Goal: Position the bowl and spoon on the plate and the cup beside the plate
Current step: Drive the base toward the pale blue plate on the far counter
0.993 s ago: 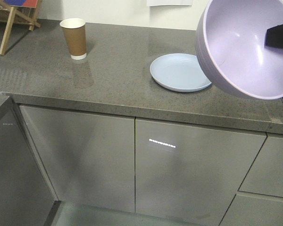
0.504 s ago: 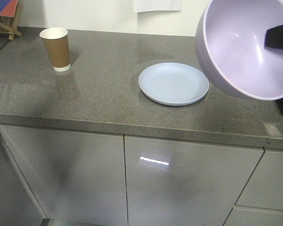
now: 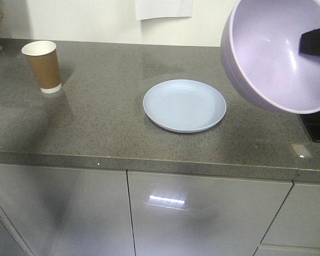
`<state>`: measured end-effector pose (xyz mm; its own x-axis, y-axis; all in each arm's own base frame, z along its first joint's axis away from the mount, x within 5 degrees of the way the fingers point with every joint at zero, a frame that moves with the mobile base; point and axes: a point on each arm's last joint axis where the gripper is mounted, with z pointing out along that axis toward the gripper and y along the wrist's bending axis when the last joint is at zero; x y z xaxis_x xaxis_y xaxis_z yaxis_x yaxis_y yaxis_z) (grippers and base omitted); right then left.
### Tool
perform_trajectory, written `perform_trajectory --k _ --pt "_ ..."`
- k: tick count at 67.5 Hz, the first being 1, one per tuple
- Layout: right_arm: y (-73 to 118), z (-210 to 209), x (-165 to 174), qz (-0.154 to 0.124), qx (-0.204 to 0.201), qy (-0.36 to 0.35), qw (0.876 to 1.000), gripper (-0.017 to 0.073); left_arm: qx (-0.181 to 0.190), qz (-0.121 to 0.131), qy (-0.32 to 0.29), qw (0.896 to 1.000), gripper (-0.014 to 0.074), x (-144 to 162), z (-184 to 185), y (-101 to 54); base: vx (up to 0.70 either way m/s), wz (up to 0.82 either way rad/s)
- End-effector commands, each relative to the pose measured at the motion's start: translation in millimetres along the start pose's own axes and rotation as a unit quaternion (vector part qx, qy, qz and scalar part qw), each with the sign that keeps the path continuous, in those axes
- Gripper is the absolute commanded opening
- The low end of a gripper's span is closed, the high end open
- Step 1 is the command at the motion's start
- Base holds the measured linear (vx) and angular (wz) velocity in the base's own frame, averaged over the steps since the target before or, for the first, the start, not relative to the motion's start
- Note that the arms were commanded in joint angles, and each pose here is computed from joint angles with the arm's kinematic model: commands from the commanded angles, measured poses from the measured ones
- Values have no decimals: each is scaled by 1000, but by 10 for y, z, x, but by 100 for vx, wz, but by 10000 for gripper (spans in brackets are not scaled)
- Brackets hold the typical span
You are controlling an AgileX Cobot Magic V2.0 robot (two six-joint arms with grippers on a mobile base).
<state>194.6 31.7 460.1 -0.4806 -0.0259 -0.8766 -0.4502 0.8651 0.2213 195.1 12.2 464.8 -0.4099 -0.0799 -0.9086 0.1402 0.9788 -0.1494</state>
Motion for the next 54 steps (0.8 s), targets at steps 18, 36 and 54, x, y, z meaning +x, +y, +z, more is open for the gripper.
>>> perform_trajectory --k 18,36,54 --pt "69 -109 -127 -3 -2 -51 999 -6 1 -4 -56 998 -6 -129 -102 -45 6 -7" --pt "69 -109 -127 -3 -2 -51 999 -6 1 -4 -57 998 -6 -132 -104 -46 5 -1" --pt "71 -109 -124 -3 -3 -49 999 -6 1 -4 -57 998 -6 -132 -104 -46 5 -2"
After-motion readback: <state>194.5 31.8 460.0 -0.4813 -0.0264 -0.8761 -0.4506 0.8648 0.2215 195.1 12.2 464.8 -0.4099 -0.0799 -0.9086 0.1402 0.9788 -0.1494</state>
